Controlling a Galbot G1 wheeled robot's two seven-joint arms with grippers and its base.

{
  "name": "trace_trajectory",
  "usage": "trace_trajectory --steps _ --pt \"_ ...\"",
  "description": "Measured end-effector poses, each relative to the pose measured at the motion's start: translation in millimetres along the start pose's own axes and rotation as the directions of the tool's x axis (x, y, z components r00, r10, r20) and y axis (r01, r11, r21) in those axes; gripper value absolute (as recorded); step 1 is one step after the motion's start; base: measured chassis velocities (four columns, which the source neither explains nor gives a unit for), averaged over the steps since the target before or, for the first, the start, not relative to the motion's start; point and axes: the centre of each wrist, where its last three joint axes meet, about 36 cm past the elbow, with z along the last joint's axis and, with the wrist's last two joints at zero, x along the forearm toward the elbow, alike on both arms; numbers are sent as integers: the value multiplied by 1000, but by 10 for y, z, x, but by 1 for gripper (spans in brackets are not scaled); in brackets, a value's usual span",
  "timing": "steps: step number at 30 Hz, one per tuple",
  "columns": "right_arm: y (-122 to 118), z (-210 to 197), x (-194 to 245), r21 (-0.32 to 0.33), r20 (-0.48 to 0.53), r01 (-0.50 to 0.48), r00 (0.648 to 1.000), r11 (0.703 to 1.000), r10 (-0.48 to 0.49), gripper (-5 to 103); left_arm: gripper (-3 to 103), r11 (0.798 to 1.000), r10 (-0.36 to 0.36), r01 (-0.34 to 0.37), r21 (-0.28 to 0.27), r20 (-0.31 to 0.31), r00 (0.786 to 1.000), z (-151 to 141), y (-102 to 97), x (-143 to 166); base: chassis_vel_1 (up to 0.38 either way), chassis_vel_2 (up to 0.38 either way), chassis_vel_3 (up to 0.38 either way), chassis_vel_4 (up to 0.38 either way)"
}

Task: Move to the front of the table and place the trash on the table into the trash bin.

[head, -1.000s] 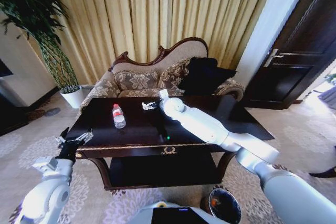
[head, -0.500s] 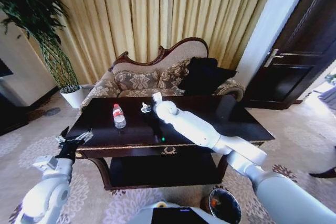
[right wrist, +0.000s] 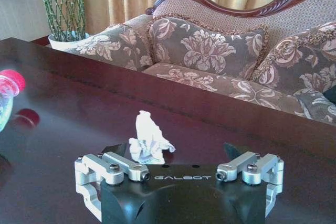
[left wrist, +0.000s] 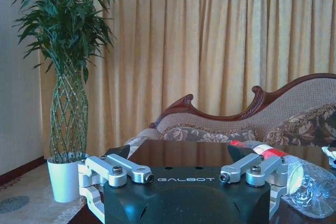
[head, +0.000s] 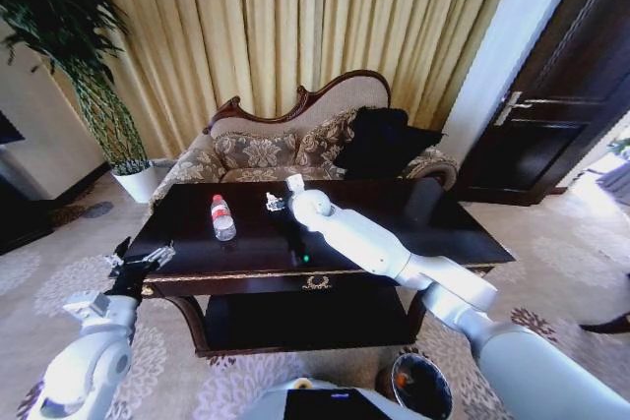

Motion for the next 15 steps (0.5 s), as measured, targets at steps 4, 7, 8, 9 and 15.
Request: trace_trajectory --steps 4,7,8,9,15 --pt "64 -5 -2 -5 -3 10 1000 1000 -10 103 100 1000 0 0 -1 0 1000 24 28 -5 0 0 0 0" --pt "103 -10 -8 -13 -8 17 1000 1000 -17 96 100 1000 0 0 -1 -1 1000 35 36 -5 0 0 0 0" --pt "114 -9 -15 -14 -10 19 1000 1000 -19 96 100 1000 1 -1 -1 -1 1000 38 39 -6 0 0 0 0" --pt "114 -9 -15 -14 -10 19 1000 1000 -19 96 100 1000 1 -1 -1 -1 1000 38 39 -6 0 0 0 0" --pt "129 -6 -55 -19 -17 18 1000 1000 -19 71 100 1000 -1 1 -5 -2 1000 52 62 -26 0 0 0 0"
